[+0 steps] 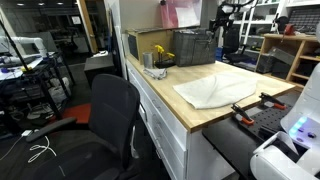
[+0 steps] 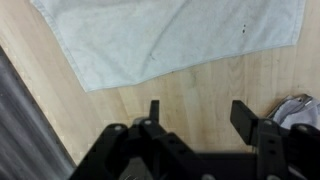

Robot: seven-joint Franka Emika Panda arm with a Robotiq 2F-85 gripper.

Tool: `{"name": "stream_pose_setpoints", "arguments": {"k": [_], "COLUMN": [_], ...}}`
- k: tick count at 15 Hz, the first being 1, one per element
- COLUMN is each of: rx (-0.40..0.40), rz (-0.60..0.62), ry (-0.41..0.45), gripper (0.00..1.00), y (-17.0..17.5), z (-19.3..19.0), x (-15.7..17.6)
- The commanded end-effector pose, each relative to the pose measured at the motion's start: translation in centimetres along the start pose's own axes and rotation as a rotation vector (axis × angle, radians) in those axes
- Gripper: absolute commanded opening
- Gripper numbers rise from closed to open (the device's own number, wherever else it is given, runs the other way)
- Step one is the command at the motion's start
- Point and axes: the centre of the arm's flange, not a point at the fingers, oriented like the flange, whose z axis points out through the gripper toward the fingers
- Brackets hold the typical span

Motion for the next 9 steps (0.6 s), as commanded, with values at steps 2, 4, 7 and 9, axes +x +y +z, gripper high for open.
{"name": "stream_pose_setpoints", "arguments": {"k": [2,4,7,9], "rx": [-0.05,-0.055,-0.048,-0.035], "rz": [0.026,0.037,0.075,0.066], "ry": [0.016,0.018,0.026,-0.024], "gripper": [1.0,1.0,1.0,1.0], "y": [-0.8,-0.9,-0.7,-0.7], "z": [-0.3,-0.3,-0.7,0.1], "x": [-2.3,-2.8,-3.6,-2.4]}}
